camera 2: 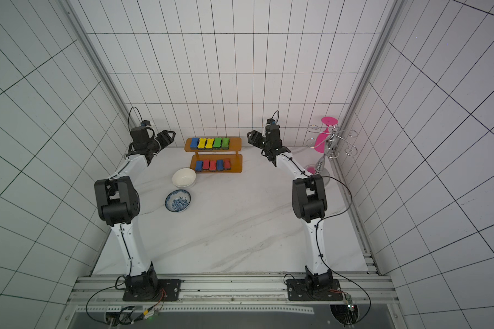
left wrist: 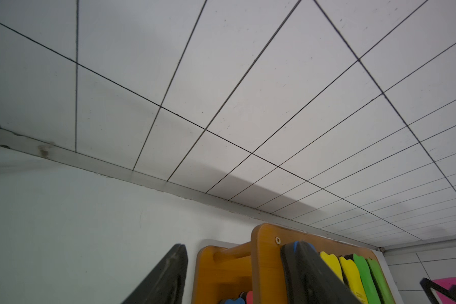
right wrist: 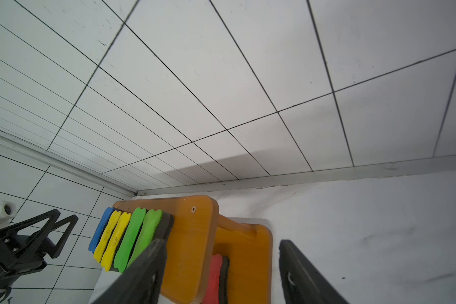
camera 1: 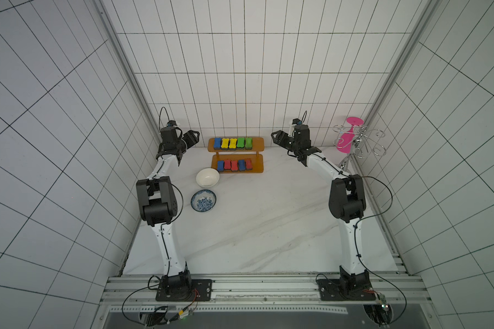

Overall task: Remove the whiteboard erasers from the shelf
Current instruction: Move the shelf to the center of the board.

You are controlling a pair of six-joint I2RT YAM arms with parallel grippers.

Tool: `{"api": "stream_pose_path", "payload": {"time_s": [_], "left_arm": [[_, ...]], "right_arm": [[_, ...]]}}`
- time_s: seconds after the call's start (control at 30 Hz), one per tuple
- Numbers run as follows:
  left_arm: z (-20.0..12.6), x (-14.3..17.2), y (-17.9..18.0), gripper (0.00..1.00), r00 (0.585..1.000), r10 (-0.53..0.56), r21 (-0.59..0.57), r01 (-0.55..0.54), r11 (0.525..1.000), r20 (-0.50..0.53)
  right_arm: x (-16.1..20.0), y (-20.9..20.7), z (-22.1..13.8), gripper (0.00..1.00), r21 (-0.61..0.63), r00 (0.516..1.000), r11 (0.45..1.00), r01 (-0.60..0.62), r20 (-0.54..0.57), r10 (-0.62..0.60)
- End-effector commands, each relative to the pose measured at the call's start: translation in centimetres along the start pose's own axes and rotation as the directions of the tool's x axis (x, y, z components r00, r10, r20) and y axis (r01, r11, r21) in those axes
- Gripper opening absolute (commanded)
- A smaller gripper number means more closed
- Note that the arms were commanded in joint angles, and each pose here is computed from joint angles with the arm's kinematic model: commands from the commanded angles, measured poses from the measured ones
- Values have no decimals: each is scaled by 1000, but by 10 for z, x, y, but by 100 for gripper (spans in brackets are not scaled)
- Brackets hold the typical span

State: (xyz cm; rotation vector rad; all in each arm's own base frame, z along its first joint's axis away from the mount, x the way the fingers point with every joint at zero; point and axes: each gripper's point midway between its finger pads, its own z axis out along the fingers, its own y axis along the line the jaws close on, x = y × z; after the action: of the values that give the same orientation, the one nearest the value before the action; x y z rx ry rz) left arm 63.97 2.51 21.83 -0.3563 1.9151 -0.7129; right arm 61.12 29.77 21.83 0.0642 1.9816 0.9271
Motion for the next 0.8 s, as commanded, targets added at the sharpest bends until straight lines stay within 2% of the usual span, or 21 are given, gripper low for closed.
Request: {"api": "stream_pose_path", "payload": {"time_s": [0.0, 0.2, 0.4, 0.5, 0.63, 0.77], "left_arm": [[16, 17, -16, 67, 997, -30, 123, 39, 992, -73], [36, 34, -17, 65, 992, -63, 207, 84, 975, -107], [47, 47, -16, 63, 985, -95, 260, 131, 957, -144], [50, 53, -17, 61, 982, -103, 276, 145, 950, -160], [53, 61, -14, 53, 978, -114, 275, 161, 948, -177], [56, 71, -15, 51, 974, -115, 275, 167, 947, -197]], "right_arm": [[0, 5, 17, 69, -64, 997, 995, -80, -19, 78], [14, -1, 44, 66, -110, 987, 981, -161, -47, 156], [28, 3, 57, 64, -144, 982, 972, -183, -75, 174], [35, 4, 61, 64, -149, 981, 971, -188, -86, 176], [42, 7, 64, 63, -166, 978, 967, -193, -107, 177], [47, 11, 65, 62, -171, 977, 966, -195, -125, 175]]}}
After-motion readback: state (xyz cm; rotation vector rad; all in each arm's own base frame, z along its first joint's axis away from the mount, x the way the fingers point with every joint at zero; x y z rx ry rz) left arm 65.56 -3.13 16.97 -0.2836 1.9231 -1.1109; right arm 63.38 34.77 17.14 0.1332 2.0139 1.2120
